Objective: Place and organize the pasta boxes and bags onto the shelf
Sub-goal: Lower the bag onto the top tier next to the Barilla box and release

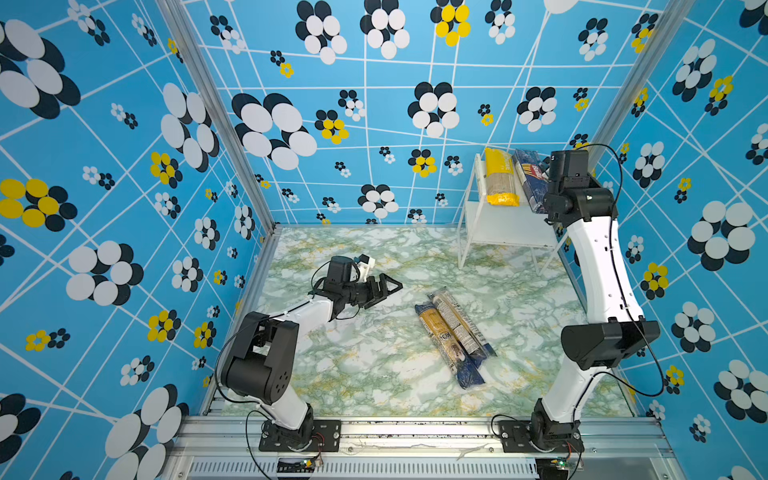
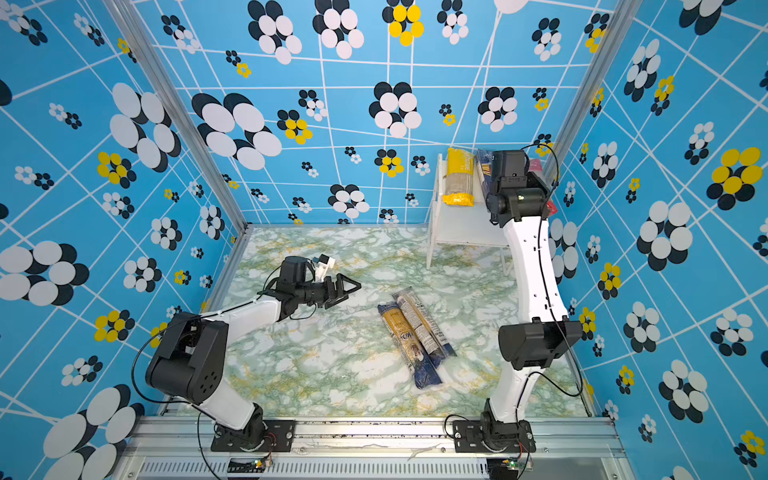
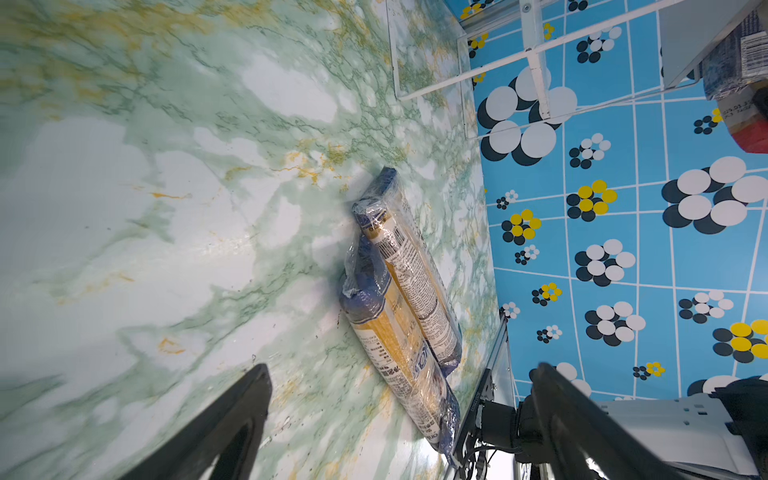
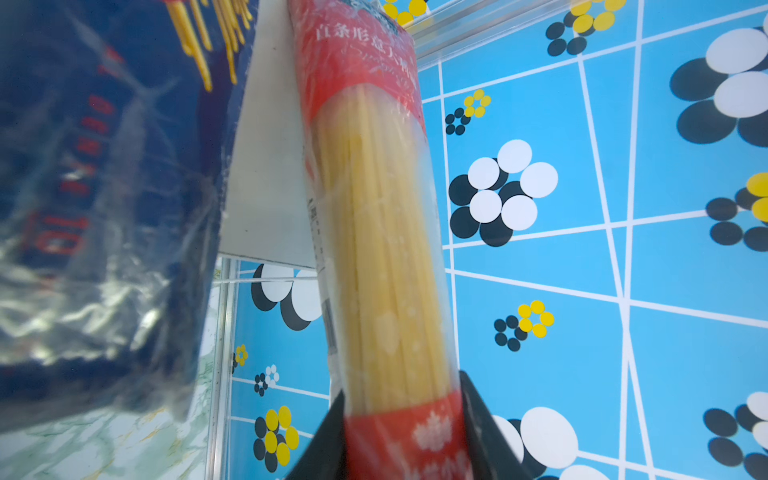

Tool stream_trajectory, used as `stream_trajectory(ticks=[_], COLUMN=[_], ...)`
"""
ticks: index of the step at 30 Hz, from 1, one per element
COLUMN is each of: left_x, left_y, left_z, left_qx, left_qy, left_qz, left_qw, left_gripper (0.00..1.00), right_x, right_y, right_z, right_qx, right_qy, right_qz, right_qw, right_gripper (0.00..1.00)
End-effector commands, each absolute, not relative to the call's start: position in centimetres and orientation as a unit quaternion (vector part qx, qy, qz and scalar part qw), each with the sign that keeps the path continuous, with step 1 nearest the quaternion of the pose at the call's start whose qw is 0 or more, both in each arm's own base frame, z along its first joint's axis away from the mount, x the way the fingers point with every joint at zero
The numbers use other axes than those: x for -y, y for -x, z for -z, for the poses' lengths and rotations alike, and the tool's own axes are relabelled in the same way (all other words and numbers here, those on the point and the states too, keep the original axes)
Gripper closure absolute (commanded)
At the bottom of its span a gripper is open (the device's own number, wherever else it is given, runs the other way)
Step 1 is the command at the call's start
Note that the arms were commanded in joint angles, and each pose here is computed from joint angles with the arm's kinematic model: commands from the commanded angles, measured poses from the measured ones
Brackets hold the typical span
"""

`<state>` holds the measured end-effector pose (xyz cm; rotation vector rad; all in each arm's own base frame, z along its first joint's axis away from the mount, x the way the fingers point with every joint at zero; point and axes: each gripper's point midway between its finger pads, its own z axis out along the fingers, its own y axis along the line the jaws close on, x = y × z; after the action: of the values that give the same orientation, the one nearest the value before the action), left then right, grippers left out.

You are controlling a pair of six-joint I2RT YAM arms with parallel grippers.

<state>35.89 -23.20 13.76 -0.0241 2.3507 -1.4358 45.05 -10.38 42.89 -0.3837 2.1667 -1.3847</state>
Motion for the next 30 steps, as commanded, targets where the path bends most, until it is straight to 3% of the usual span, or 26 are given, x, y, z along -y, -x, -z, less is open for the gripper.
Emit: stream_trajectory(ticks=[1,5,13,30], left_x=[23.3,23.2,23.2,23.1], left_y=[-36.8,-36.9,-36.9,-36.8], left_z=[-14.8,-14.8,-14.7,-14.8], left_qx=[-0.828,-0.828,-0.828,-0.827], left_qy=[0.000,0.002,0.003,0.005], left_qz=[0.523,0.524,0.524,0.524], left_qw=[0.202,0.202,0.201,0.202], left_gripper=[0.01,0.01,0.01,0.01], right_x=[10.7,10.8,11.0,10.9], right_y=[-44.6,-44.6,-44.5,-43.4], right_z=[-45.5,-45.4,-45.2,-45.2], right_qx=[-0.789,-0.788,-0.785,-0.785], right_qy=[0.124,0.132,0.134,0.124], right_qz=[0.527,0.531,0.541,0.544], right_qw=[0.291,0.283,0.272,0.269], right_gripper=[0.65,0.65,0.54,0.45])
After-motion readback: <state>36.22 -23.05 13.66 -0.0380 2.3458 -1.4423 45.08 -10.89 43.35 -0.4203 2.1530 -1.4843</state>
